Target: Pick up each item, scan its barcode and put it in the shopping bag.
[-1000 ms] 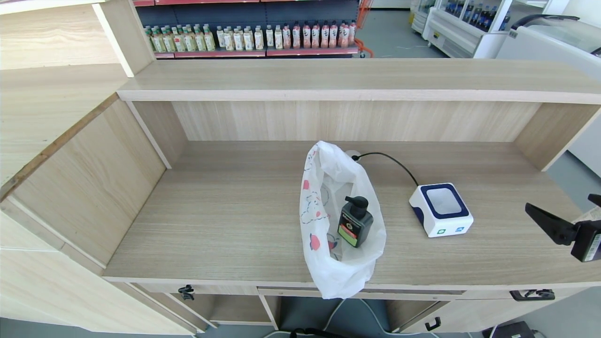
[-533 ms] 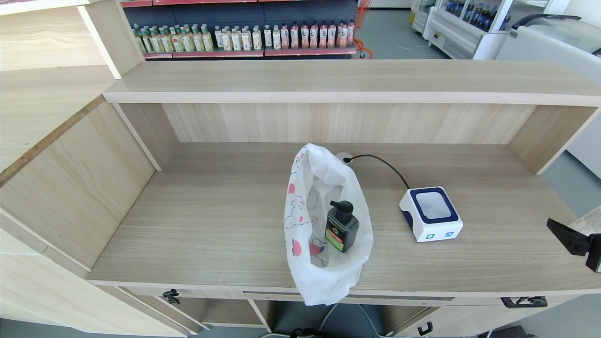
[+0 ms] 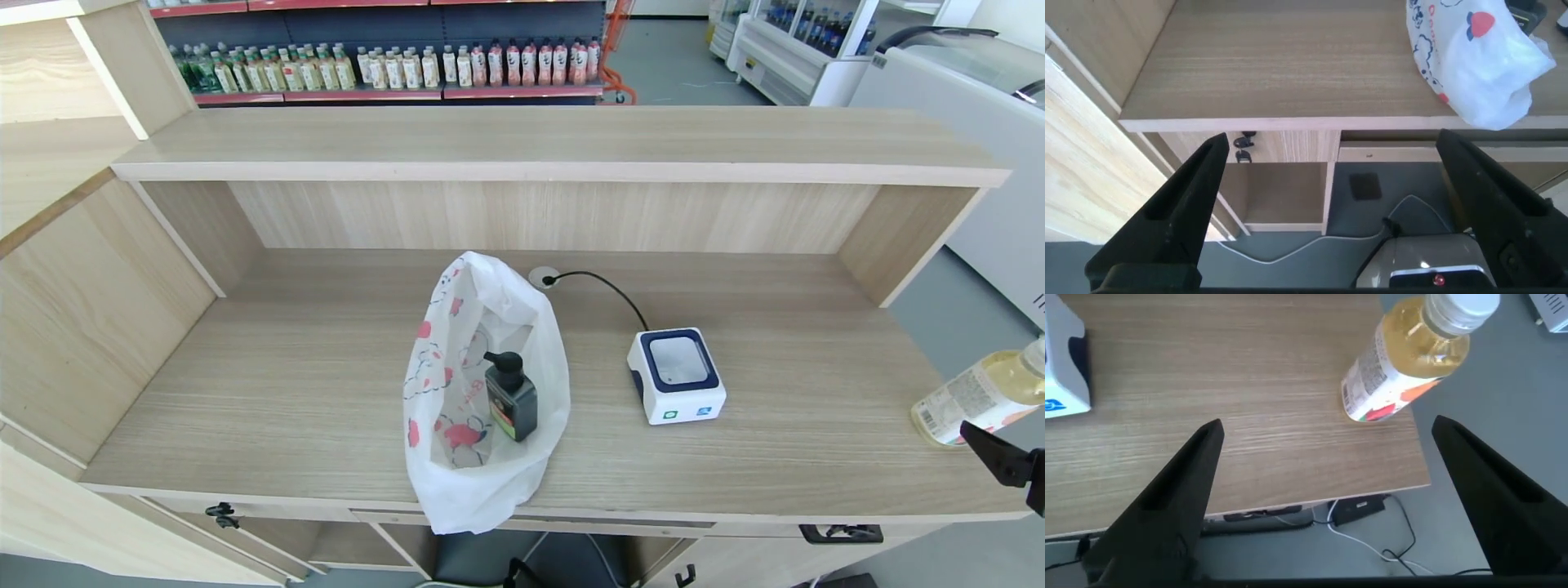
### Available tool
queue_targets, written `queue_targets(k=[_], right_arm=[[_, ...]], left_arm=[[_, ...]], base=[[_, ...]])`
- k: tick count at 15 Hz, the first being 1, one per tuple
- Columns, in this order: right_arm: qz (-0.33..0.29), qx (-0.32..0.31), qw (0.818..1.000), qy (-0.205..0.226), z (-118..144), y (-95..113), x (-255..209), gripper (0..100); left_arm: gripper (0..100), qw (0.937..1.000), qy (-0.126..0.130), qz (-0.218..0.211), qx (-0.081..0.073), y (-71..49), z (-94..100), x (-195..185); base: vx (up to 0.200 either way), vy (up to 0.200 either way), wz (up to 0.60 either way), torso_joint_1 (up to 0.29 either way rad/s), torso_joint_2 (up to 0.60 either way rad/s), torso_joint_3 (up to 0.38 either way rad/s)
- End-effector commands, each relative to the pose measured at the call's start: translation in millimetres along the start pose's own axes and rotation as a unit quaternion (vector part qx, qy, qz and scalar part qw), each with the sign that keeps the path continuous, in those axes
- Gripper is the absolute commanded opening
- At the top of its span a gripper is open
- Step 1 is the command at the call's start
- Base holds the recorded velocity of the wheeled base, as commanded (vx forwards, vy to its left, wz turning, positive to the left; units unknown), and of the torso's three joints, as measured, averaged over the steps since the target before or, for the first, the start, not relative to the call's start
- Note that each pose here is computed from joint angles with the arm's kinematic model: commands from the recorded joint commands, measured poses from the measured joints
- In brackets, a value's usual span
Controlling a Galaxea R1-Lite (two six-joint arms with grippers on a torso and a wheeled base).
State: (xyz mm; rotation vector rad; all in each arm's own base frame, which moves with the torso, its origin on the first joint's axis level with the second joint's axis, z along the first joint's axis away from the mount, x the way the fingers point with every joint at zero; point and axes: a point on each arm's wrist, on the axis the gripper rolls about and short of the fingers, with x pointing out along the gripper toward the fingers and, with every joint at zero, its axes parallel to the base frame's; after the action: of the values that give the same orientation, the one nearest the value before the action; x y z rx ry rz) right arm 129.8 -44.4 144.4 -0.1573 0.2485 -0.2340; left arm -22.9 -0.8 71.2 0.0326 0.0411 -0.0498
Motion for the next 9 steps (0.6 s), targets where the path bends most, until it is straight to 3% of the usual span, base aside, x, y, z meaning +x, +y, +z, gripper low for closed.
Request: queue_targets(k=[1,4,9], right_arm=[[-0.005,0.001,1.0,0.007,-5.5,-0.2,-3.5,100],[-0.006,-0.001,1.0,0.01,-9.6,0.5,-8.0,100],[-0.009,-0.004,1.0,0.002,-8.2,0.2,-10.5,100]], left_arm=[[100,1.0,0.0,0.0,-0.001,0.0,0.0,0.0],[100,1.0,0.0,0.0,-0.001,0.0,0.0,0.0],[100,1.0,0.0,0.001,-0.003,0.0,0.0,0.0]], base=[[0.0,-0.2,0.0,0.007,0.0,0.002],[0.0,-0.2,0.0,0.005,0.0,0.002],[0.0,0.0,0.0,0.0,0.0,0.0]])
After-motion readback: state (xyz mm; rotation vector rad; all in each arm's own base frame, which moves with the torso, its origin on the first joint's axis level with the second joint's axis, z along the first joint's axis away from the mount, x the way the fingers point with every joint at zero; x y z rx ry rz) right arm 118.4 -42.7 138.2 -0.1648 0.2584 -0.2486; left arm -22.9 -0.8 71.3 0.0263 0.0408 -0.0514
